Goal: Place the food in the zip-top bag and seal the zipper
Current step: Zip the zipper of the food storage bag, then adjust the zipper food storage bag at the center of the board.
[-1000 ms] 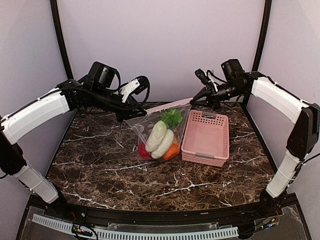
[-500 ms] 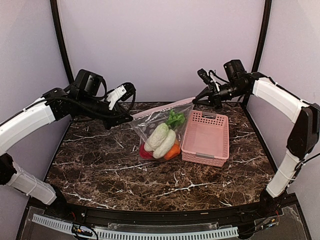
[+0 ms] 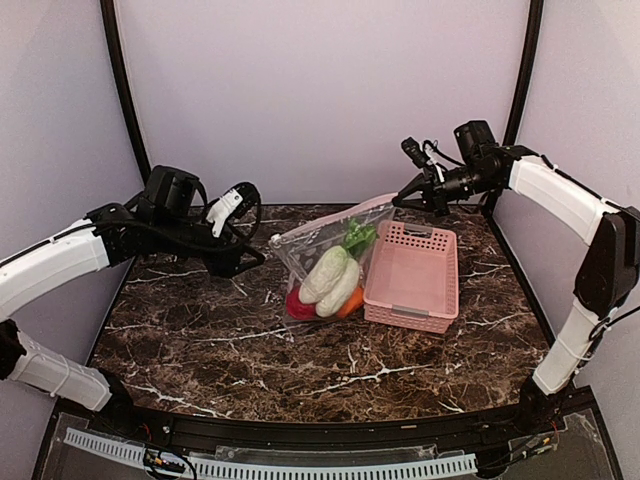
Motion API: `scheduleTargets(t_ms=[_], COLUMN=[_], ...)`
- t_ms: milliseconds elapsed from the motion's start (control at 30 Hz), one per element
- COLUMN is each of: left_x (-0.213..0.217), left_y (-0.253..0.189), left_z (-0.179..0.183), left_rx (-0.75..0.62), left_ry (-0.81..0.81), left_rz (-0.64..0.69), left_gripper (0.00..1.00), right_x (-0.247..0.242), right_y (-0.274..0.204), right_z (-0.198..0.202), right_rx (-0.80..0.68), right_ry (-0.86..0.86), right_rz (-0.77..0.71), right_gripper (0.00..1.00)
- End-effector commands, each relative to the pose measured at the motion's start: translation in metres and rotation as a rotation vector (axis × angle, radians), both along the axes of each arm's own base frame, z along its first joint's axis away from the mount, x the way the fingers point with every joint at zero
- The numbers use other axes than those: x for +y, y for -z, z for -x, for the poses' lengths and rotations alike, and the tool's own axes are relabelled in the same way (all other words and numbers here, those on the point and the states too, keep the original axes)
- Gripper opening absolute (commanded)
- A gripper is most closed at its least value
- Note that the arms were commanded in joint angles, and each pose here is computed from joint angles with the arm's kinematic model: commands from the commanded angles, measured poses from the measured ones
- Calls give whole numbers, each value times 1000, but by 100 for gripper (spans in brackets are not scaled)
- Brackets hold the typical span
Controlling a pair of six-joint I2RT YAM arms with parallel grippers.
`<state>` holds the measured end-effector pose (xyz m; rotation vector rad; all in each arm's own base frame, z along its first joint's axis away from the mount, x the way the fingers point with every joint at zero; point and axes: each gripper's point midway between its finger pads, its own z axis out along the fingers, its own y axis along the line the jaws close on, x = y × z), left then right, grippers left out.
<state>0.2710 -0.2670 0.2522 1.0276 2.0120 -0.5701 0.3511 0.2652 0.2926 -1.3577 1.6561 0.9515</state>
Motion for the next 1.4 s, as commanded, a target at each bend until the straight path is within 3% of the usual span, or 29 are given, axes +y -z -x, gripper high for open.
scheduleTargets(t_ms=[0, 133, 400, 600, 800, 933, 1167, 1267, 1367], left_x=[-20, -33, -42, -49, -51, -44, 13, 20, 20], left_y=[-14, -15, -19, -11, -7, -21, -68, -91, -87], left_z=[8, 25, 30, 16, 2, -22, -116, -130, -125], left_rx=[14, 39, 26, 30, -46, -137, -409, -468, -443], left_ry=[20, 126, 189, 171, 180, 138, -146, -161, -130], left_rz=[257, 371, 427, 401, 314, 256, 131, 129, 115], left_gripper=[57, 53, 46, 27, 2, 1, 1, 1, 1], right_x=[1, 2, 6, 8, 11, 19, 43, 50, 55], right_y=[-4, -6, -3, -2, -4, -8, -48, -77, -89], right_z=[1, 1, 1, 1, -7, -27, -92, -94, -78], right_rx=[-14, -16, 2, 7, 12, -2, -103, -132, -165], right_ry=[-4, -5, -8, -10, -8, -6, 11, -22, -67], right_rz=[-14, -16, -14, -12, -16, -31, -113, -179, -209], right_gripper=[0, 0, 0, 0, 0, 0, 0, 0, 0])
